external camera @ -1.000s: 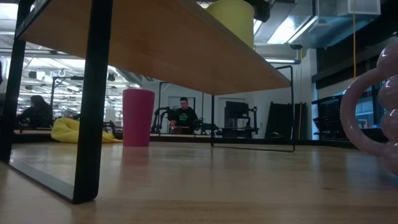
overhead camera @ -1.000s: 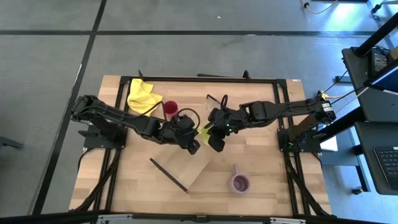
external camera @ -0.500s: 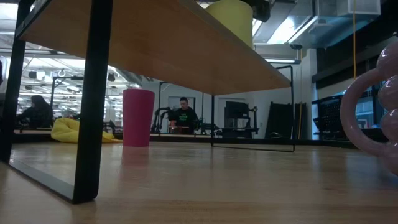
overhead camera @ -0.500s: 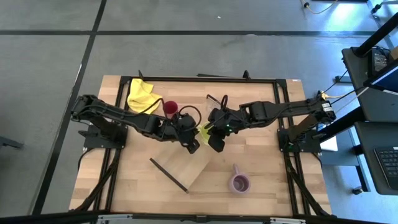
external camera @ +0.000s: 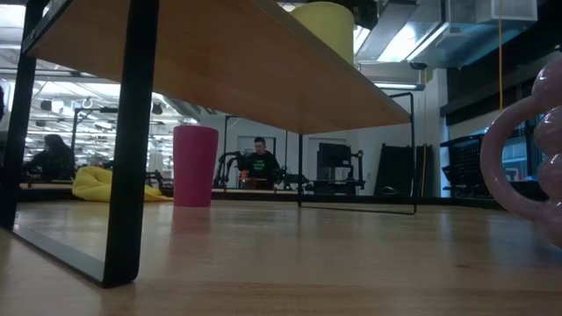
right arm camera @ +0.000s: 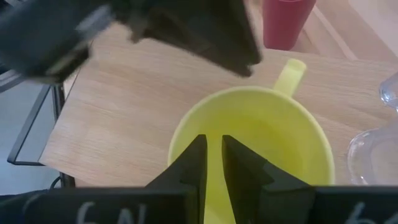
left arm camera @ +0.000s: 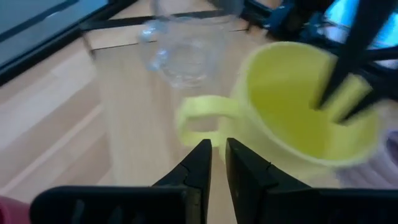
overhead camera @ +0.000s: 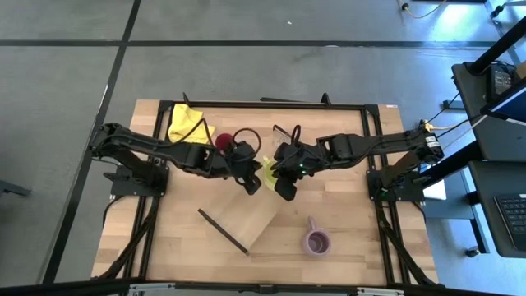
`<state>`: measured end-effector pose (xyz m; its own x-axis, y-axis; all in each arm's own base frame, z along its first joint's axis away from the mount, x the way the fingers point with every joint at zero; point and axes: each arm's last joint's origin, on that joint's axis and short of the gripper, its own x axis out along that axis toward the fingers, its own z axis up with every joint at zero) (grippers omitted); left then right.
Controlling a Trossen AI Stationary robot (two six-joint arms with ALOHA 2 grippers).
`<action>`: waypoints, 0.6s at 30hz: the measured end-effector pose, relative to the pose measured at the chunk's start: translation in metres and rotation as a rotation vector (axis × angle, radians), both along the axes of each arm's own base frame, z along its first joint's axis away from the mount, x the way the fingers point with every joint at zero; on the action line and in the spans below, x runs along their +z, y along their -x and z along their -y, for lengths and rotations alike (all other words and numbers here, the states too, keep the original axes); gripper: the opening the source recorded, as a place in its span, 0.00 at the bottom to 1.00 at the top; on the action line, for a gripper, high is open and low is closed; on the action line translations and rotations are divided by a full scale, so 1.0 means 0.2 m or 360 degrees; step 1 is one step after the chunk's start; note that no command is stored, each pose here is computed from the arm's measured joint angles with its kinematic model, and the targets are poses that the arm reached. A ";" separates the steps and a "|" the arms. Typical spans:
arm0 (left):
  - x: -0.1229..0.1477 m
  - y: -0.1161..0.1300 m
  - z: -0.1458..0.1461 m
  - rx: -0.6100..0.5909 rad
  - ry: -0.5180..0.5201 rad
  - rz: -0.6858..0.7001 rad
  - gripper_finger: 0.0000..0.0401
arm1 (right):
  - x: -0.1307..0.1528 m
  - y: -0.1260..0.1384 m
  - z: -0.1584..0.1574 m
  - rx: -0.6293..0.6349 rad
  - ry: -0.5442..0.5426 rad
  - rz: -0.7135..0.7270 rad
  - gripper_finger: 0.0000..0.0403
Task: Stack small to large cups/mugs on shelf
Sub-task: Put the yellow mug on the shelf
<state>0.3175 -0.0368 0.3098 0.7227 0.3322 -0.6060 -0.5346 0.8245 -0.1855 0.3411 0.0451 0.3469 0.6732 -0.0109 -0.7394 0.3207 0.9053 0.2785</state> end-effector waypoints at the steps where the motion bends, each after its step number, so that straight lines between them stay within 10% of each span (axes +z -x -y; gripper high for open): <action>1: 0.00 0.00 0.01 -0.0009 0.0004 0.0003 0.11 | 0.00 0.00 0.00 0.0001 0.0000 0.0005 0.13; 18: 0.09 0.11 0.14 -0.0021 0.0057 0.0120 0.11 | 0.13 0.24 -0.12 -0.0207 0.0034 -0.0071 0.13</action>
